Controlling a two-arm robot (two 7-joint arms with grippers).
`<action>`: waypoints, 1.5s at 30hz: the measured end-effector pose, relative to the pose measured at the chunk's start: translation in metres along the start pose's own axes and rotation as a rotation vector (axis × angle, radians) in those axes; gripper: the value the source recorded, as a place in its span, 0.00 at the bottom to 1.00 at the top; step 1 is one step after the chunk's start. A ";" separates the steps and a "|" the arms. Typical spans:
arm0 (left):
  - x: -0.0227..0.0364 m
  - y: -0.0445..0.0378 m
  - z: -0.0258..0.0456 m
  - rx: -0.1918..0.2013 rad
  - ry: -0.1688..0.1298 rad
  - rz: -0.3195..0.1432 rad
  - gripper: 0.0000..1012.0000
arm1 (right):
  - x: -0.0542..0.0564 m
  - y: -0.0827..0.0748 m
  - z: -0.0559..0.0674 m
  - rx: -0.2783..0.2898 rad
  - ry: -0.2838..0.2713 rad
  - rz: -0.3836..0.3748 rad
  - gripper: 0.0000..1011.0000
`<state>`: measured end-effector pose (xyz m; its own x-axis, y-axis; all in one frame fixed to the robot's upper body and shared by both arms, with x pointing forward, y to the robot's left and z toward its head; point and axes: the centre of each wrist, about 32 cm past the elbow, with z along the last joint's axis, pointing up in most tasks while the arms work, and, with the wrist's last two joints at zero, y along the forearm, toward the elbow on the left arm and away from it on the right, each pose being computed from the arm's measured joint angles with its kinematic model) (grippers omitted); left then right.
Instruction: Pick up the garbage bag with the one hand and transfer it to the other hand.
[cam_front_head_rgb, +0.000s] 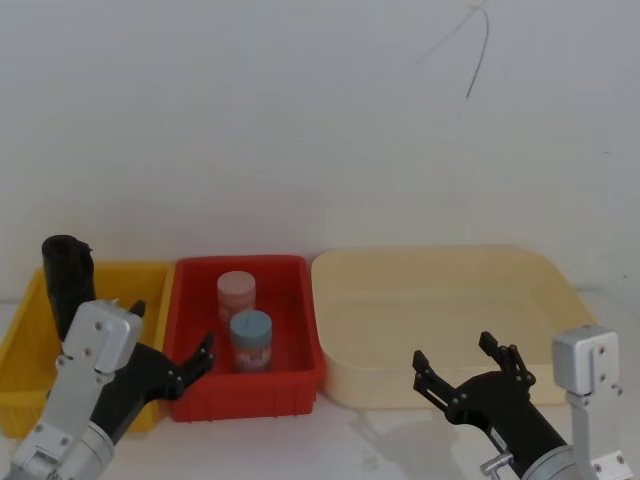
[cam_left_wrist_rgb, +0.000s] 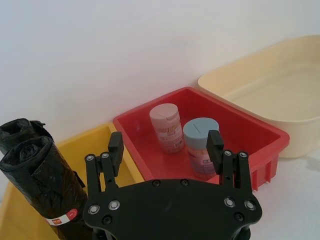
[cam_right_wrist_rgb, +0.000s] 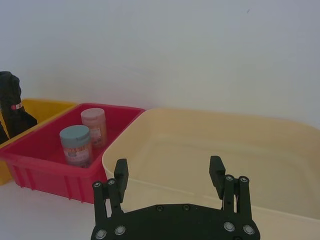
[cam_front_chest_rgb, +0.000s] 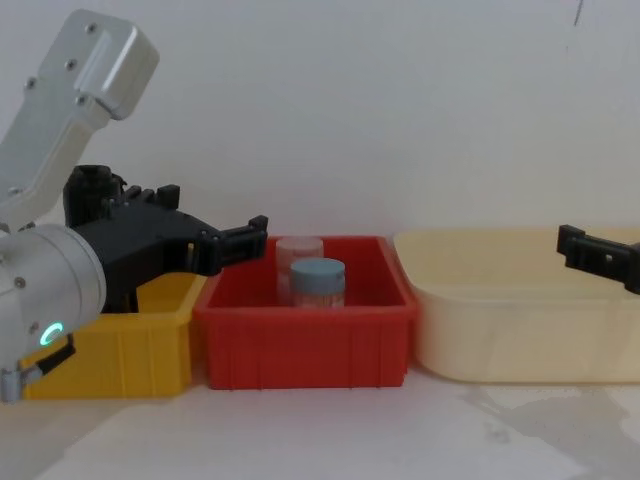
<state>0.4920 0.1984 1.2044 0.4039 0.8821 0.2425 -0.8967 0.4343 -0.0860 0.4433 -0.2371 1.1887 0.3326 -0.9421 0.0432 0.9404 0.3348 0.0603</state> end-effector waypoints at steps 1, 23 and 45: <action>0.0000 0.0000 0.0000 0.000 0.000 0.000 0.99 | 0.000 0.000 0.000 0.000 0.000 0.000 0.99; 0.0000 0.0000 0.0000 0.000 0.000 0.000 0.99 | 0.000 0.000 0.000 0.000 0.000 0.000 0.99; 0.0066 0.0012 0.0138 -0.010 -0.003 -0.026 0.99 | -0.004 -0.001 0.012 0.015 0.005 0.007 0.99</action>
<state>0.4911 0.2022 1.2193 0.4264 0.8698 0.2481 -0.8840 0.4588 -0.0894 0.4402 -0.2338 1.2009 0.3400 -0.9397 0.0382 0.9367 0.3420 0.0751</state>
